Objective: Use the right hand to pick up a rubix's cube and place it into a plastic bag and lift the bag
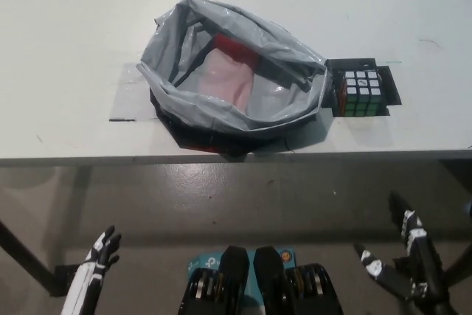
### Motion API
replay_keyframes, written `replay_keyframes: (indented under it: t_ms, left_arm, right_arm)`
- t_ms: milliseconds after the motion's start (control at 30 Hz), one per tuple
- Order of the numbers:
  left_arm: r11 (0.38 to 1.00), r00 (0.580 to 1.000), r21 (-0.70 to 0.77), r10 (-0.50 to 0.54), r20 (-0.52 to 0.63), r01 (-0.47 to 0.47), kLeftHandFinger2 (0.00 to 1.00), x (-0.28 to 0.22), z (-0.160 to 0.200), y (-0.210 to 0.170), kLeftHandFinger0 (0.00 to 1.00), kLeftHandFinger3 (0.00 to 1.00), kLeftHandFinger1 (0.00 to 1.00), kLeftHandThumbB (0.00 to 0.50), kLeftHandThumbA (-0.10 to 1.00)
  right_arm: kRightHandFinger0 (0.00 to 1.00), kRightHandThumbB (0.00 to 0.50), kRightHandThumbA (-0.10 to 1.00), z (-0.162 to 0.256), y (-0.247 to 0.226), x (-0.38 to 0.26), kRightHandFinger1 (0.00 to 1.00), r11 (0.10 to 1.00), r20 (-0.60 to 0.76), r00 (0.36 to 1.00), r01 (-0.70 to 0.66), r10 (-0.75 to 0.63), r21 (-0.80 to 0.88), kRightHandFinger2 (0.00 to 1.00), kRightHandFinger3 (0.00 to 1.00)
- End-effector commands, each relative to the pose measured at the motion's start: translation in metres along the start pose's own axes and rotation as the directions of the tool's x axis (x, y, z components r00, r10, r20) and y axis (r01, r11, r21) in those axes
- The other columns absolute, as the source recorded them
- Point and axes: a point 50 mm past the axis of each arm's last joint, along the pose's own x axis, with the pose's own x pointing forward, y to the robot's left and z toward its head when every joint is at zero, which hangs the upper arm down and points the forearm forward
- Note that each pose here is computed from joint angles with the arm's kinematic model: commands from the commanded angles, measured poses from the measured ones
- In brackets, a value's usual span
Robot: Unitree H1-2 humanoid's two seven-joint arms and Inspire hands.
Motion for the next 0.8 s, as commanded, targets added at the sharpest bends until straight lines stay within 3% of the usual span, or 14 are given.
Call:
replay_keyframes:
  t_ms: [0,167,267,300,367,533,700,733,767]
  left_arm:
    - [1.0,0.992,0.02,-0.014,0.128,0.012,1.0,0.01,0.023,-0.001,1.0,1.0,1.0,0.283,1.0]
    - [1.0,0.985,0.02,-0.023,0.173,0.02,1.0,0.012,0.035,-0.006,1.0,1.0,1.0,0.328,1.0]
    - [1.0,0.983,0.018,-0.025,0.18,0.022,1.0,0.009,0.036,-0.007,1.0,1.0,1.0,0.348,1.0]
    - [1.0,0.983,0.015,-0.027,0.179,0.025,1.0,0.009,0.035,-0.008,1.0,1.0,1.0,0.359,1.0]
    - [1.0,0.984,0.011,-0.028,0.179,0.026,1.0,0.008,0.035,-0.008,1.0,1.0,1.0,0.372,1.0]
    - [0.999,0.985,-0.003,-0.033,0.172,0.034,1.0,0.003,0.031,-0.008,1.0,1.0,1.0,0.383,1.0]
    - [0.999,0.986,0.004,-0.041,0.165,0.04,1.0,-0.004,0.025,-0.011,1.0,1.0,1.0,0.386,1.0]
    - [0.999,0.986,0.006,-0.041,0.164,0.041,1.0,-0.005,0.024,-0.011,1.0,1.0,1.0,0.389,1.0]
    - [0.999,0.985,0.008,-0.043,0.166,0.043,1.0,-0.005,0.023,-0.01,1.0,1.0,1.0,0.393,1.0]
  right_arm:
    - [1.0,0.08,0.62,0.038,-0.016,0.023,1.0,0.996,0.181,0.981,0.077,-0.066,-0.053,1.0,1.0]
    - [1.0,0.135,0.67,0.085,-0.041,0.047,1.0,0.982,0.315,0.947,0.113,-0.061,-0.15,1.0,1.0]
    - [1.0,0.184,0.69,0.111,-0.056,0.063,1.0,0.969,0.32,0.947,0.097,-0.02,-0.227,1.0,1.0]
    - [1.0,0.246,0.76,0.124,-0.065,0.073,1.0,0.955,0.312,0.95,0.073,0.021,-0.287,1.0,1.0]
    - [1.0,0.319,0.85,0.15,-0.083,0.096,1.0,0.913,0.265,0.956,-0.01,0.129,-0.409,1.0,1.0]
    - [1.0,0.42,0.98,0.191,-0.107,0.149,1.0,0.79,0.173,0.947,-0.117,0.272,-0.602,1.0,1.0]
    - [1.0,0.393,1.0,0.224,-0.108,0.208,1.0,0.626,0.004,0.931,-0.243,0.366,-0.741,1.0,1.0]
    - [1.0,0.356,1.0,0.227,-0.107,0.215,1.0,0.601,-0.025,0.927,-0.263,0.374,-0.754,1.0,1.0]
    - [1.0,0.414,1.0,0.229,-0.106,0.227,1.0,0.566,-0.066,0.919,-0.295,0.389,-0.769,1.0,1.0]
